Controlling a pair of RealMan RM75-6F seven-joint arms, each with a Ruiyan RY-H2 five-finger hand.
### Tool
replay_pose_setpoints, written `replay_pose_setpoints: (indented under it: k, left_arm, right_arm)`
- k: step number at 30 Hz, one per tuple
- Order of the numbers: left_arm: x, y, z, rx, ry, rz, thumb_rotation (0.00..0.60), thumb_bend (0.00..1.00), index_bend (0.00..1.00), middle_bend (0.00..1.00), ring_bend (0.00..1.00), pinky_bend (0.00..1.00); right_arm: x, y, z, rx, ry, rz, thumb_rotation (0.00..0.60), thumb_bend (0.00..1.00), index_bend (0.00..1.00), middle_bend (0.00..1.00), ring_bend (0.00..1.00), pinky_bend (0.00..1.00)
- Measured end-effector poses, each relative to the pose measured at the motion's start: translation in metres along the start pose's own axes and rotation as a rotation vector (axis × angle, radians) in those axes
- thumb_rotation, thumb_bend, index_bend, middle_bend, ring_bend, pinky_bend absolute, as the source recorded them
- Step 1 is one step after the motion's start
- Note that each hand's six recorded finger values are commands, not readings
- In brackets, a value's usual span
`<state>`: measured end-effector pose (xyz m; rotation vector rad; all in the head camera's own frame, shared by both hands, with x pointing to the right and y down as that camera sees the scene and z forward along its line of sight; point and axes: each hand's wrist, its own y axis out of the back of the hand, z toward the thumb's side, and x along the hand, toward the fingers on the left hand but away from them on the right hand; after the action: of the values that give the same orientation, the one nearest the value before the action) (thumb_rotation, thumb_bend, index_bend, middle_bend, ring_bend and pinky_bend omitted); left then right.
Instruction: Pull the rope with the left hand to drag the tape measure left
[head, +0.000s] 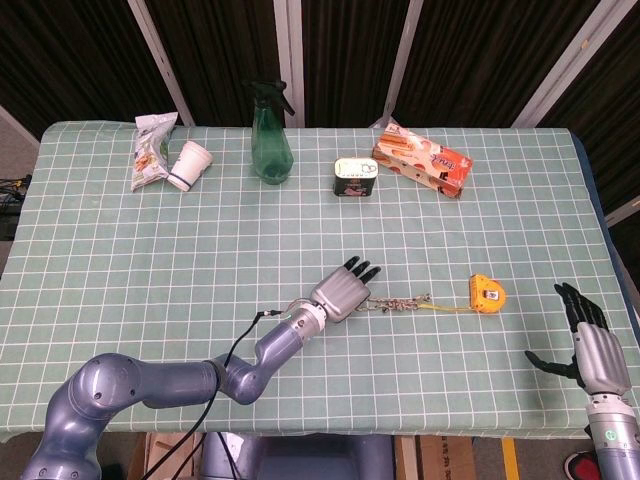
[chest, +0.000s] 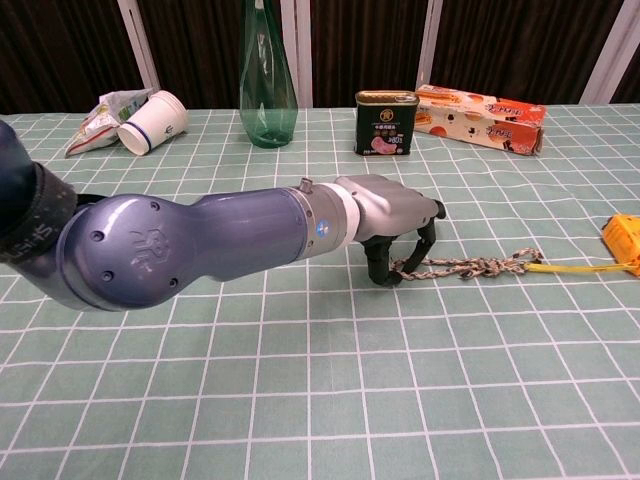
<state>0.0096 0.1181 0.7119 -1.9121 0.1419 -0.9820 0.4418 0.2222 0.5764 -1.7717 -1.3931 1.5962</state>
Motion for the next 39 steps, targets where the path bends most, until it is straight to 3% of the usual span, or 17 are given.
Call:
replay_pose_setpoints:
  k: [20, 39]
  left_arm:
    - [-0.020, 0.007, -0.022, 0.035, 0.011, 0.024, 0.600, 0.53, 0.58, 0.02, 0.00, 0.00]
    - [-0.104, 0.001, -0.117, 0.028, 0.162, 0.039, 0.600, 0.53, 0.59, 0.04, 0.00, 0.00]
  right_arm:
    - [0.001, 0.003, -0.002, 0.005, -0.002, -0.009, 0.600, 0.18, 0.00, 0.00, 0.00, 0.00]
    - [0.003, 0.003, 0.000, 0.028, 0.010, -0.021, 0.600, 0.18, 0.00, 0.00, 0.00, 0.00]
